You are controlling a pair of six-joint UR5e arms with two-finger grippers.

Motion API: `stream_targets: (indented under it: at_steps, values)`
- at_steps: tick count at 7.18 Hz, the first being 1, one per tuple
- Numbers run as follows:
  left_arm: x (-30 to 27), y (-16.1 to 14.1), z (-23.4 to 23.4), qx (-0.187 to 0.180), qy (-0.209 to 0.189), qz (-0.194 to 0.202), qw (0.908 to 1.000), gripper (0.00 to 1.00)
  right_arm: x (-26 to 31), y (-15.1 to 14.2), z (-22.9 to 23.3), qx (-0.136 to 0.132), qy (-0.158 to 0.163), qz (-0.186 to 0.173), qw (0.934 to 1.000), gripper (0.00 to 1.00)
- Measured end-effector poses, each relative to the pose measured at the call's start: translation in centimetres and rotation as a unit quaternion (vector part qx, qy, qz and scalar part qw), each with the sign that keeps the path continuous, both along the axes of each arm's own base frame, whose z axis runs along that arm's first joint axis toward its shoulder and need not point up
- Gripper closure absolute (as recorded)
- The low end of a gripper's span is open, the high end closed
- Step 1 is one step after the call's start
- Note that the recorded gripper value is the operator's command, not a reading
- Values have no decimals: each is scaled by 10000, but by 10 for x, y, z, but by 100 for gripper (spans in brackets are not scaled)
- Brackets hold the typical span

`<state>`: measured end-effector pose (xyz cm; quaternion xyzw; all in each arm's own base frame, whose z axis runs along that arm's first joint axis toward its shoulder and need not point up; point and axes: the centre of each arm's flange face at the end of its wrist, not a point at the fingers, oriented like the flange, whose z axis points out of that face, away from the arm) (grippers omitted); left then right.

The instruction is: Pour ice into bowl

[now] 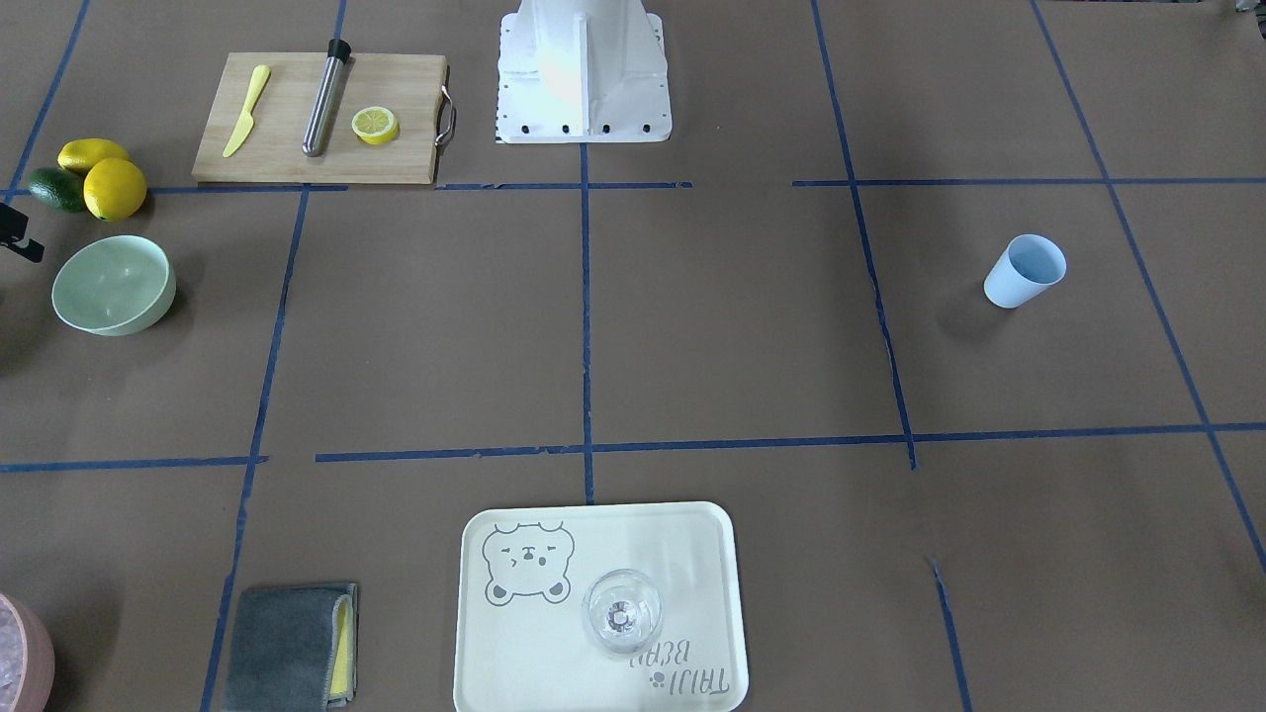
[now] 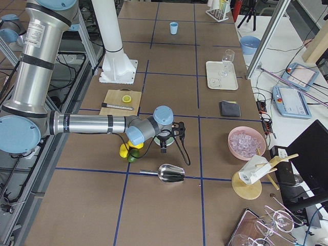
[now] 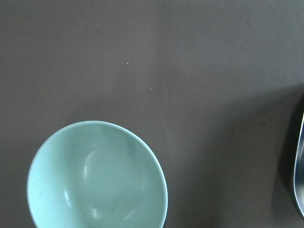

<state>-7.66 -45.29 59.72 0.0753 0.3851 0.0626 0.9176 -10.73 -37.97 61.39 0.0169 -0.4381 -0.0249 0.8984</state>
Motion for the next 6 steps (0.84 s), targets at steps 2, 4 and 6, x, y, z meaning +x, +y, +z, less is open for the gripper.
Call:
stream_targets:
  at_steps: [2, 4, 6]
  values:
    - [0, 0, -1, 12, 27, 3, 10000, 0, -16, 6, 4, -54, 131, 186, 9997, 0]
    - [1, 0, -2, 13, 41, 6, 10000, 0, -31, 4, 12, -205, 188, 249, 9993, 8]
    - [1, 2, 1, -12, 44, 9, 10000, 0, -50, -4, 17, -439, 203, 323, 9983, 15]
